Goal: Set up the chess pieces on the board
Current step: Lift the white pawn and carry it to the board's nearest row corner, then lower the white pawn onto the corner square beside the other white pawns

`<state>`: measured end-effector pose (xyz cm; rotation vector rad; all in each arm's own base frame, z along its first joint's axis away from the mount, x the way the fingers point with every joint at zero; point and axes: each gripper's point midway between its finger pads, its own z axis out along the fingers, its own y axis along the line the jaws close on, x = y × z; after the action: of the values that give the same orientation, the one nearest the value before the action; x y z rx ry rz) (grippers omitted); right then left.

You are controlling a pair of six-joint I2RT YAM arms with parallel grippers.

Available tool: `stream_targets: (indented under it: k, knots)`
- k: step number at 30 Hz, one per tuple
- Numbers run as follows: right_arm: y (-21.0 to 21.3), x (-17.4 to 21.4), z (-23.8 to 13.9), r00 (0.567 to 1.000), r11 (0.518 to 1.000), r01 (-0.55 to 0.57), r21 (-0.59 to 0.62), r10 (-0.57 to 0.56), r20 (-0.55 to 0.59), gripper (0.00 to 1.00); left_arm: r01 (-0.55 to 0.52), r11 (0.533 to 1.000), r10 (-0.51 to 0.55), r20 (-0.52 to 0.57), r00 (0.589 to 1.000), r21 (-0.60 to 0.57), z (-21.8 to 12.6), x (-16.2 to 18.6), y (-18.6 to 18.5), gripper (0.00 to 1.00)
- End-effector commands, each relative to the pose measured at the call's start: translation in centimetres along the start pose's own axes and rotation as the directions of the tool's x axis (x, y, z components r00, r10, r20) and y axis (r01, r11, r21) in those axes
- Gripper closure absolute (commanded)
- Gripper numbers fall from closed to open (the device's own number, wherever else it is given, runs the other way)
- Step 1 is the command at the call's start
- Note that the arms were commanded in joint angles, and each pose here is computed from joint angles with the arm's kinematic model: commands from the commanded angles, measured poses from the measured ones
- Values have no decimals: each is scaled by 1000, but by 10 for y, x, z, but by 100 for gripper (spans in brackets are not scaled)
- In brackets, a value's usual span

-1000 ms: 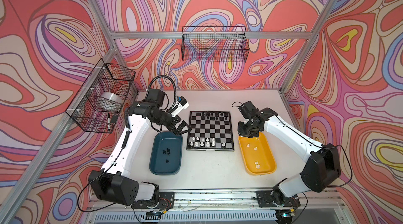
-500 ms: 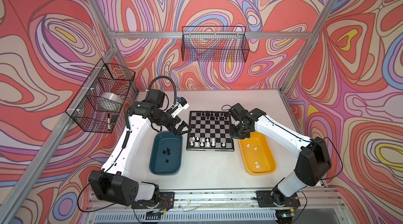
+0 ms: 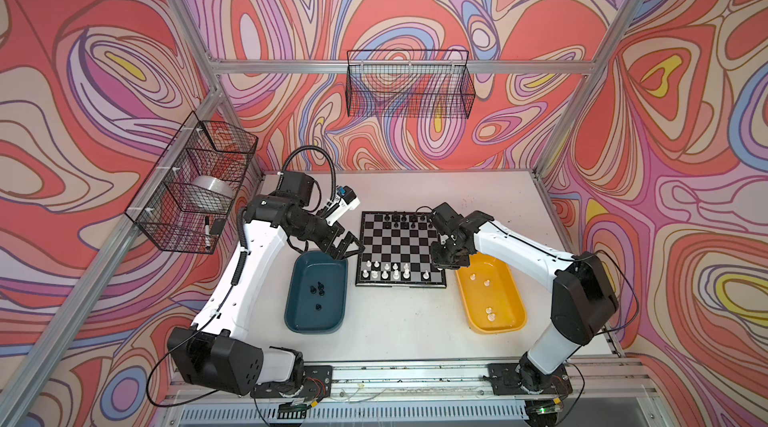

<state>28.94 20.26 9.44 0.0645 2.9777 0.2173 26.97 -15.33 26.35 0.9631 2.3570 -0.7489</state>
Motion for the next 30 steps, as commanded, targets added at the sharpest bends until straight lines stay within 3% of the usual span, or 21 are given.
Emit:
stream_targets:
  k: [1, 30]
  knots:
    - [2, 5, 14, 1000, 1000, 3, 0, -3, -23, 87, -23, 1000, 23, 1, 1000, 2, -3, 2, -5, 3]
    - [0, 20, 55, 994, 999, 33, 37, -28, -107, 86, -24, 1000, 24, -3, 1000, -4, -2, 5, -5, 3]
